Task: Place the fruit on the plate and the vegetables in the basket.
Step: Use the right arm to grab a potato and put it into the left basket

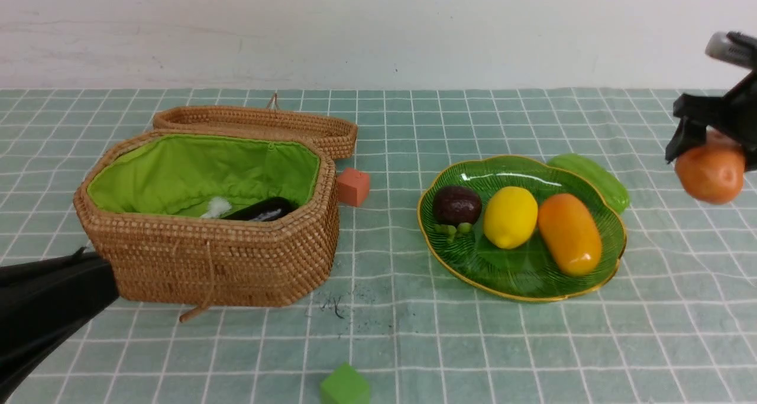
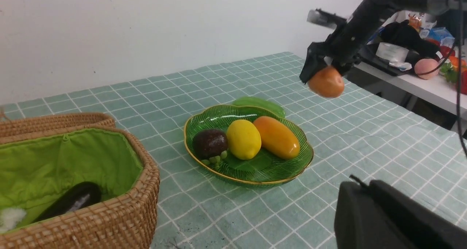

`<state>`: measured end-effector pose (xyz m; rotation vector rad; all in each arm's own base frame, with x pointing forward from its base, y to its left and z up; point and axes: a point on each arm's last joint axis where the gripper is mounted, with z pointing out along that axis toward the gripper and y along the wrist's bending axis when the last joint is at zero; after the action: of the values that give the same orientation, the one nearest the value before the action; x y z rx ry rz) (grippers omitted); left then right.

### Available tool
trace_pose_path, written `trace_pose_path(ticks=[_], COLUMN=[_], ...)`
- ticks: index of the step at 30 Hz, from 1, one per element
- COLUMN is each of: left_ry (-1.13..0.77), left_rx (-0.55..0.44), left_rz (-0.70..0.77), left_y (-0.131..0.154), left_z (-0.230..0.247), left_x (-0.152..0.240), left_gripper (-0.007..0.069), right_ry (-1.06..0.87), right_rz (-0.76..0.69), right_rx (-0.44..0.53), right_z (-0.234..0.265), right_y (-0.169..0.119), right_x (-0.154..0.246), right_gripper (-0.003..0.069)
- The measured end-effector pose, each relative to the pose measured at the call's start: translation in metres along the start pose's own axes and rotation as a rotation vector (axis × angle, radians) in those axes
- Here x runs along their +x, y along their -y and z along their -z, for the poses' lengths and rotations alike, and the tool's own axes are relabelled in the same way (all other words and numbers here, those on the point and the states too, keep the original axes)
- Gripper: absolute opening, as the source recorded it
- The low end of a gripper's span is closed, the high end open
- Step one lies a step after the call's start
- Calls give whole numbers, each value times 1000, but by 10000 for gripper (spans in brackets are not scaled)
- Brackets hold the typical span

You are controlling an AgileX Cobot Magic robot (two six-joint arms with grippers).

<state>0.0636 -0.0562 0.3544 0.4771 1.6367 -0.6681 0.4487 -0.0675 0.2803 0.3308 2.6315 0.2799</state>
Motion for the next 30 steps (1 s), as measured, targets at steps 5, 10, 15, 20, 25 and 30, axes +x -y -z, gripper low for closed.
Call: trace_pose_path(ticks=[5, 10, 15, 20, 25, 30], left_ry=[-3, -19, -31, -38, -44, -44], left_rx=[-5, -14, -18, -20, -22, -23], left_rz=[-11, -21, -22, -21, -22, -22], left_y=[0, -1, -2, -2, -2, -2], left_z=[0, 0, 0, 0, 0, 0], left_x=[0, 2, 3, 3, 4, 4], left_gripper=[23, 23, 24, 26, 29, 29], right_ry=[43, 37, 3, -25, -42, -47], right_rz=[87, 131, 156, 180, 193, 203], right_rx=[-24, -48, -55, -63, -64, -60], right_z=[34, 50, 49, 47, 49, 54], right_y=[-24, -42, -52, -62, -66, -68], right_x=[2, 8, 13, 18, 21, 23], right_gripper=[581, 581, 581, 581, 581, 581])
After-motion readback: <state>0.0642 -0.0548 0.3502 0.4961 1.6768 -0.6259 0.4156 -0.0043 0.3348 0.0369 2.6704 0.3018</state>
